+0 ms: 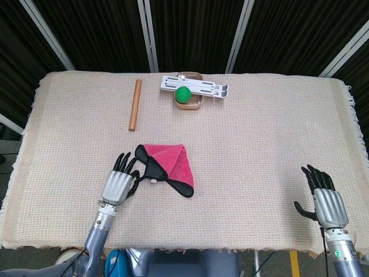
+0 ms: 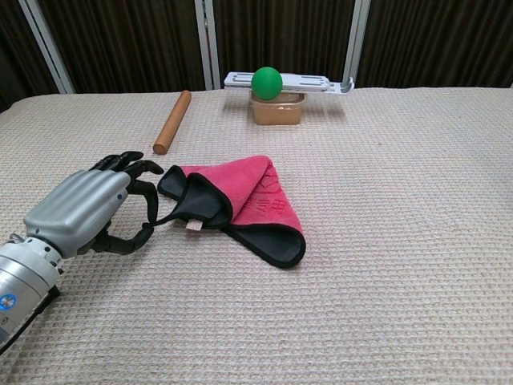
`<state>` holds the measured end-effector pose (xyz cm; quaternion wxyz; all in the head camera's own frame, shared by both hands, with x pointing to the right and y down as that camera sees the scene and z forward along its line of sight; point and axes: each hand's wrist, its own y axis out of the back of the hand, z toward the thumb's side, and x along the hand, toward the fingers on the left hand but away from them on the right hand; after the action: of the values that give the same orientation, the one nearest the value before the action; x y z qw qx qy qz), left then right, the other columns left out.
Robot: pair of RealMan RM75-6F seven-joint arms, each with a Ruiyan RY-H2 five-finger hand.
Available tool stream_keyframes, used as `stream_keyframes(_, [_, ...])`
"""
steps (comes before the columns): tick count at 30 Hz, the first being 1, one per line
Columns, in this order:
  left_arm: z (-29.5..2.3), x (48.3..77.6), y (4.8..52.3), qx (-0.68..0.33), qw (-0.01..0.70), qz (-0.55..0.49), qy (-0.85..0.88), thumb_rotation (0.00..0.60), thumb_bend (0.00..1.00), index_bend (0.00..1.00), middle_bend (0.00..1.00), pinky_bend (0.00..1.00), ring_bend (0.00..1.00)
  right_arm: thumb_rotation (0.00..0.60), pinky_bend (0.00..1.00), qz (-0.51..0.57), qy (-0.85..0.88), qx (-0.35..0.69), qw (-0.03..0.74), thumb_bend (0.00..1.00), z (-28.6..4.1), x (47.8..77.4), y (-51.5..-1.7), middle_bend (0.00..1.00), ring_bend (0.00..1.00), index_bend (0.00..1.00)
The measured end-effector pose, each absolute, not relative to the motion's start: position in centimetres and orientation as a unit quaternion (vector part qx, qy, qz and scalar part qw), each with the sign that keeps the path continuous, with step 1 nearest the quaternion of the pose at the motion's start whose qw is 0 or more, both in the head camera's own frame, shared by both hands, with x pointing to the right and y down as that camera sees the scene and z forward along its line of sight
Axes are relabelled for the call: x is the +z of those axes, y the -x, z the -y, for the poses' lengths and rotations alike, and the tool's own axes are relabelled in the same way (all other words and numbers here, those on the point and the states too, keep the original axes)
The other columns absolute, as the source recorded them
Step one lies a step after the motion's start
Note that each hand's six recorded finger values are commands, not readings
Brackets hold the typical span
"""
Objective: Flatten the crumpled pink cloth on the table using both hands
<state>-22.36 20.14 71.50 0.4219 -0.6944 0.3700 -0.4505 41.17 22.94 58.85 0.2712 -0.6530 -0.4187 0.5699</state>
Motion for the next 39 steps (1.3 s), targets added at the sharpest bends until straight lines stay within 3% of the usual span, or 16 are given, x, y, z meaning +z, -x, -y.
stream_keyframes(13, [-20.0, 71.3, 22.7, -0.449, 0.418, -0.377, 0.693, 0.6, 0.5, 0.57, 0.15, 0.0, 0.0, 0.6, 0.0, 0.418, 0.653, 0.571, 0.27, 0.3, -23.0, 58.9, -41.1, 0.0, 0.0, 0.0])
stream_keyframes(21, [-17.8, 68.7, 21.7, -0.413, 0.421, -0.41, 0.696, 0.6, 0.5, 0.57, 0.16, 0.0, 0.0, 0.6, 0.0, 0.411, 0.656, 0.573, 0.27, 0.3, -22.9, 59.4, -40.9, 0.0, 0.0, 0.0])
stream_keyframes(31, [-9.1, 61.3, 16.5, -0.346, 0.445, -0.442, 0.698, 0.6, 0.5, 0.59, 0.17, 0.0, 0.0, 0.6, 0.0, 0.411, 0.672, 0.563, 0.251, 0.3, -22.0, 60.4, -39.5, 0.0, 0.0, 0.0])
stream_keyframes(39, [-1.6, 55.6, 9.8, -0.319, 0.478, -0.434, 0.694, 0.6, 0.5, 0.59, 0.17, 0.0, 0.0, 0.6, 0.0, 0.421, 0.685, 0.55, 0.225, 0.3, -18.9, 60.9, -37.9, 0.0, 0.0, 0.0])
